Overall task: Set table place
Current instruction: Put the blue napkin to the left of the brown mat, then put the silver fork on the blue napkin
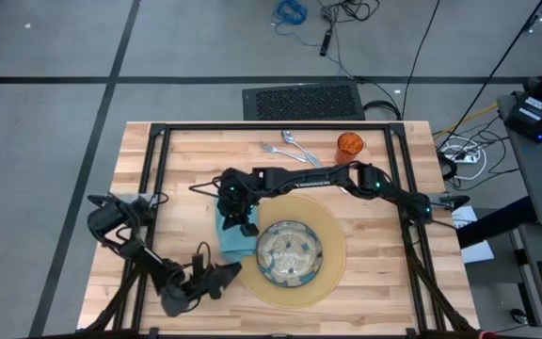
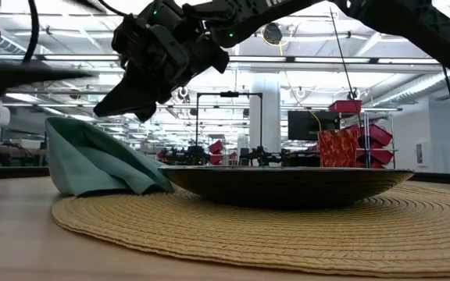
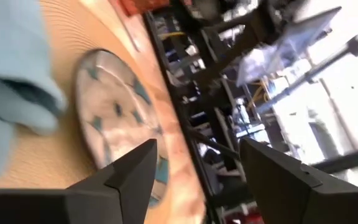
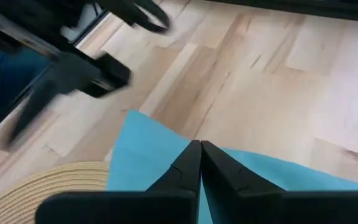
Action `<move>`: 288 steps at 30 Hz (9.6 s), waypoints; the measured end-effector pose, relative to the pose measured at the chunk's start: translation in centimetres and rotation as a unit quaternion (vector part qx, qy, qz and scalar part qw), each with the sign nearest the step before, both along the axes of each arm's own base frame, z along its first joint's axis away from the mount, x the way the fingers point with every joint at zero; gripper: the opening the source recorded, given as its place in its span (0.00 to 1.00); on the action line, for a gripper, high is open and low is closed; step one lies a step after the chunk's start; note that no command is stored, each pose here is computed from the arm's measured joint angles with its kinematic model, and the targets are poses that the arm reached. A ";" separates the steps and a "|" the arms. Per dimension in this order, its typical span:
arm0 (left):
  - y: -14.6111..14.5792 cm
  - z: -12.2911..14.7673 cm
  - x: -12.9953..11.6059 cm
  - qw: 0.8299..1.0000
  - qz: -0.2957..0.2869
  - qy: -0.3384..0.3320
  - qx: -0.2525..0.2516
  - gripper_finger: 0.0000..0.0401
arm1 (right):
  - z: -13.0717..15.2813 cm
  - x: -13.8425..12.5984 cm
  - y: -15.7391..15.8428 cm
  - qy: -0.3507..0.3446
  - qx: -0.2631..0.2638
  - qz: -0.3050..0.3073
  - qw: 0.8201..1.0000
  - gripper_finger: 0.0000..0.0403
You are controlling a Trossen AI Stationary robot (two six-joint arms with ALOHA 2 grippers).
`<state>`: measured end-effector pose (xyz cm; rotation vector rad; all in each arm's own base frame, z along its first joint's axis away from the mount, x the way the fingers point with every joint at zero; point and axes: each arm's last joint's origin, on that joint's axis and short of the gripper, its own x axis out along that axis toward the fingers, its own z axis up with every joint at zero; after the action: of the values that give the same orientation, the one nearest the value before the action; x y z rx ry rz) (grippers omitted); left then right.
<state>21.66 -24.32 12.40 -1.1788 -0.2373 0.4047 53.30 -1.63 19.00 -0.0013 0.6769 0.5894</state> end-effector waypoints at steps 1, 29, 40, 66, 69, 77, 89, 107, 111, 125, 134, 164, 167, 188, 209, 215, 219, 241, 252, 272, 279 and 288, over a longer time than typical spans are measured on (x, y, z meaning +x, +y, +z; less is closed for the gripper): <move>-0.4 0.4 0.0 1.000 -0.004 -0.001 0.005 0.54 | 0.0 0.0 -0.1 0.002 0.000 0.000 1.000 0.00; 5.6 -4.7 -7.4 0.995 0.042 0.031 0.090 0.41 | -2.4 -2.8 0.9 0.179 -0.018 0.011 0.984 0.20; 8.6 -5.5 -7.0 0.993 0.053 0.050 0.091 0.41 | -4.7 -4.7 -2.8 0.270 -0.025 -0.053 0.961 0.23; 9.2 -5.2 -5.9 0.987 0.056 0.079 0.129 0.41 | -2.2 -1.3 1.0 0.098 -0.029 -0.033 0.994 0.23; 8.6 -5.0 -6.3 0.989 0.045 0.071 0.123 0.41 | -2.0 -1.1 1.0 0.095 -0.021 -0.043 0.994 0.23; 7.0 -1.5 -8.8 0.980 0.022 0.076 0.182 0.41 | -2.8 -1.3 1.0 0.121 -0.014 -0.048 0.991 0.23; 6.4 4.6 -9.6 0.944 0.004 0.131 0.302 0.41 | -2.4 -0.2 1.4 0.069 0.021 -0.052 0.996 0.23; 5.6 3.7 -10.6 0.900 -0.025 0.165 0.402 0.41 | -5.4 1.7 1.3 0.074 0.053 -0.054 0.994 0.23; 5.8 3.2 -10.7 0.906 -0.027 0.159 0.391 0.41 | -3.1 1.6 3.5 0.086 0.050 -0.009 0.995 0.23; 6.5 2.1 -10.6 0.901 -0.017 0.168 0.400 0.40 | 1.6 0.1 3.0 0.118 -0.064 -0.048 0.990 0.23; 9.5 -0.6 -10.1 0.905 -0.049 0.167 0.389 0.27 | 1.1 0.4 0.1 0.115 -0.094 -0.103 0.984 0.23; 10.6 -0.3 -5.8 0.790 -0.263 0.469 0.295 0.24 | -4.1 0.7 5.6 0.088 -0.009 -0.039 0.995 0.23; 10.5 -0.3 -5.9 0.788 -0.268 0.471 0.292 0.24 | -5.1 -0.1 5.3 0.136 -0.023 -0.051 0.989 0.23; 10.0 -0.1 -5.8 0.795 -0.285 0.456 0.281 0.24 | -3.8 1.2 2.7 0.060 -0.004 -0.084 0.995 0.23; 8.2 0.7 -6.2 0.821 -0.308 0.412 0.248 0.24 | -6.3 1.8 -0.3 0.056 0.017 -0.092 0.994 0.23; 7.7 1.3 -5.5 0.824 -0.301 0.406 0.254 0.24 | -6.1 1.8 -0.1 0.046 0.029 -0.067 0.996 0.23; 7.7 0.9 -5.2 0.811 -0.293 0.433 0.264 0.24 | -6.3 1.8 -0.2 0.054 0.014 -0.084 0.995 0.23; 8.1 0.6 -5.9 0.789 -0.291 0.488 0.236 0.24 | -5.0 0.0 -2.5 0.130 -0.001 -0.094 0.987 0.23; 7.8 0.8 -5.6 0.802 -0.299 0.467 0.224 0.24 | -5.1 -0.4 -3.4 0.141 -0.031 -0.105 0.984 0.23; 6.8 -1.1 -3.2 0.826 -0.288 0.431 0.221 0.24 | -4.5 0.4 -3.4 0.079 -0.022 -0.079 0.994 0.23; 7.0 0.0 -2.9 0.844 -0.263 0.408 0.229 0.24 | -4.0 0.7 -3.3 0.059 0.000 -0.063 0.996 0.23; 6.5 1.7 -2.3 0.840 -0.268 0.399 0.254 0.24 | -2.7 0.3 -3.6 0.059 -0.003 -0.067 0.996 0.23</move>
<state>19.40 -17.87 14.14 -0.4380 0.6755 0.2776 53.56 -5.19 16.34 0.0741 0.7877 0.4617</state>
